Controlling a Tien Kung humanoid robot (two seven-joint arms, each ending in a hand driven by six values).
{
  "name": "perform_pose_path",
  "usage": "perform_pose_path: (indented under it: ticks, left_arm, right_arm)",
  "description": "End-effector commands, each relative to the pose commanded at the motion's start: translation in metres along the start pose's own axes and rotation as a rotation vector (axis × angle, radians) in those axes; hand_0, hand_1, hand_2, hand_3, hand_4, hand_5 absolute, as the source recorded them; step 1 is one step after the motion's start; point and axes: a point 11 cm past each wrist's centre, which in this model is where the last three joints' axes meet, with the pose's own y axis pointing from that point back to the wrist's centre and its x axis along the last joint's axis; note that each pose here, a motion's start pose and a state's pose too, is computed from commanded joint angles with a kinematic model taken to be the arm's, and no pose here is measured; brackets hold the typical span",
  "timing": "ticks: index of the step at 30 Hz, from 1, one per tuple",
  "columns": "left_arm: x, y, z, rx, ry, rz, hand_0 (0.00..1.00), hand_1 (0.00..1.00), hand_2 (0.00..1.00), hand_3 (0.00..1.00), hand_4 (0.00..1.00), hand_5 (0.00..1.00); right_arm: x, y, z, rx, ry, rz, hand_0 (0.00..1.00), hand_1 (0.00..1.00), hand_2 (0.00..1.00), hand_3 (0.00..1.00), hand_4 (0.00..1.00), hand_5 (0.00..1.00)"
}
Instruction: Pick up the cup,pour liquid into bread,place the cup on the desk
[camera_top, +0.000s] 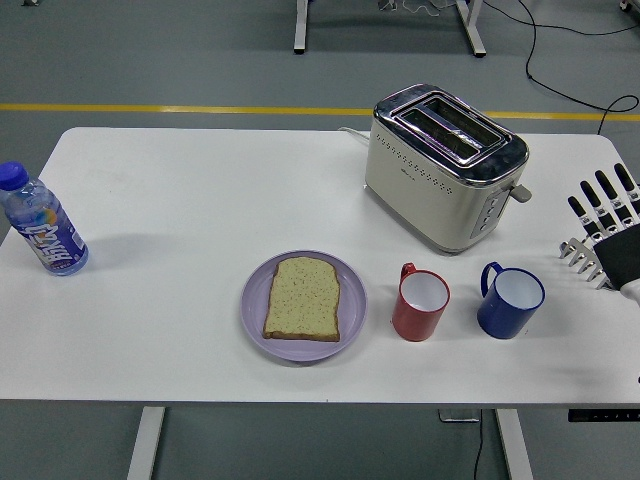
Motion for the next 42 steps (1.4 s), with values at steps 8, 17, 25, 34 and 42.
perform_pose_path:
  ticks: [8,17,25,34,42]
  left_arm:
    - [0.001,0.0,-0.001,0.003,-0.006,0.003,0.69,0.756,0.773,0.611,0.396,0.998]
    - [0.002,0.0,-0.002,0.005,-0.01,0.005,0.69,0.756,0.773,0.611,0.396,0.998]
    - [0.002,0.0,-0.002,0.005,-0.009,0.006,0.69,0.756,0.773,0.611,0.396,0.998]
    - [0.002,0.0,-0.001,0.003,-0.005,0.004,0.69,0.756,0.773,0.611,0.396,0.998]
    - [0.002,0.0,-0.001,0.004,-0.006,0.004,0.69,0.756,0.773,0.611,0.396,0.998]
  right_arm:
    - [0.011,-0.003,0.004,-0.037,-0.069,0.006,0.74,0.652,0.699,0.681,0.705,0.348]
    - [0.024,-0.007,0.006,-0.043,-0.106,0.02,0.735,0.645,0.694,0.676,0.701,0.342]
    - [0.039,-0.007,0.012,-0.061,-0.114,0.059,0.731,0.638,0.689,0.675,0.704,0.345]
    - [0.042,-0.007,0.014,-0.075,-0.022,0.009,0.731,0.634,0.689,0.675,0.704,0.346]
    - [0.053,-0.006,0.017,-0.084,0.026,0.02,0.73,0.633,0.686,0.677,0.704,0.344]
